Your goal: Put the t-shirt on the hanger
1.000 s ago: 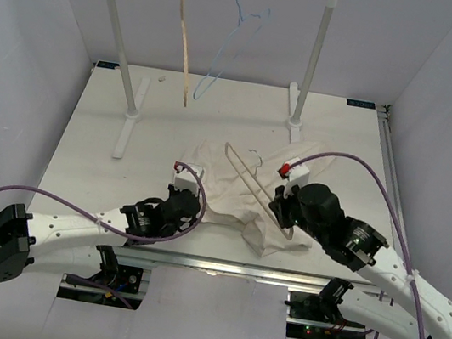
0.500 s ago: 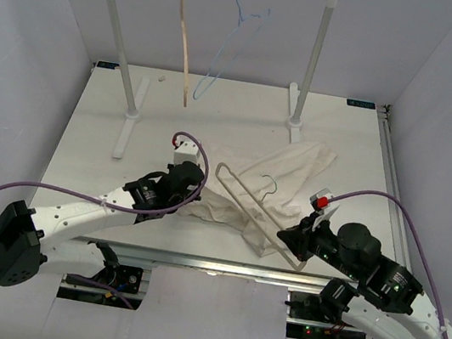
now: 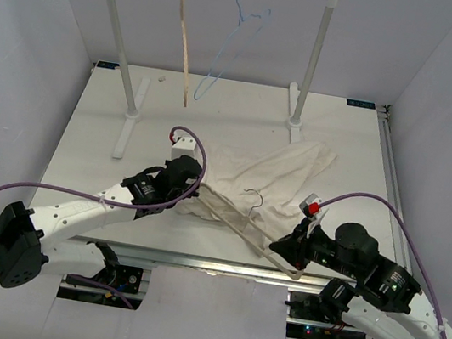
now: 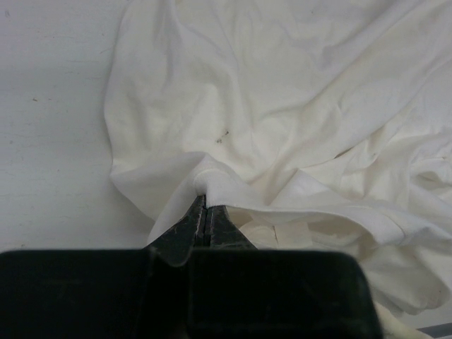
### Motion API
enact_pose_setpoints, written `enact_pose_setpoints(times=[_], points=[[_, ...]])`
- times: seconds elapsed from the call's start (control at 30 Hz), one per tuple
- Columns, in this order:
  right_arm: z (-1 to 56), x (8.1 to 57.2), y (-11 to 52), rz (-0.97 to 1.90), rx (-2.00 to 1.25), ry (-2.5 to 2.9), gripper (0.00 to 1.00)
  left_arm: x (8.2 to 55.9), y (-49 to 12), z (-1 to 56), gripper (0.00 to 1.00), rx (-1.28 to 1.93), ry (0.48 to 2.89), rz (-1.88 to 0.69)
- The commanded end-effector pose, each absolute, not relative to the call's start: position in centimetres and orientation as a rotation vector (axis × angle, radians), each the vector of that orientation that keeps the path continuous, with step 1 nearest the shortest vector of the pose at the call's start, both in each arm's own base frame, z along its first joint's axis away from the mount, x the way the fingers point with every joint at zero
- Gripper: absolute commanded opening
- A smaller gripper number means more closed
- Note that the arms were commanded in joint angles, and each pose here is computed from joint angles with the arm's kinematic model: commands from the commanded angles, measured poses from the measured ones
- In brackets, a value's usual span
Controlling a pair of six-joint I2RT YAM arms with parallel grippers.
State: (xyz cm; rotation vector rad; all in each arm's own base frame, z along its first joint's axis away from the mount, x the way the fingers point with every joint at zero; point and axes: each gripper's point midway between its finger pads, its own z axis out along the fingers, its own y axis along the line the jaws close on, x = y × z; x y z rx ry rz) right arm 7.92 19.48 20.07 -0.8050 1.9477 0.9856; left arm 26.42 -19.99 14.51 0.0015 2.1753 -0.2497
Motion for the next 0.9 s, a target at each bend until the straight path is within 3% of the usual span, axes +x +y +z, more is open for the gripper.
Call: enact_pose_setpoints(times=[0.0,0.87], points=[[21.2,7.7,20.3,1.029,-0.836,1.885,0.08,27.1,-20.2,16.6,0.0,-0.024,2.139,-0.286],[20.5,9.6,19.9,0.92,-0.77,1.924,0.08,26.2,-19.9,18.3,0.0,-0.019,2.117,-0.35]])
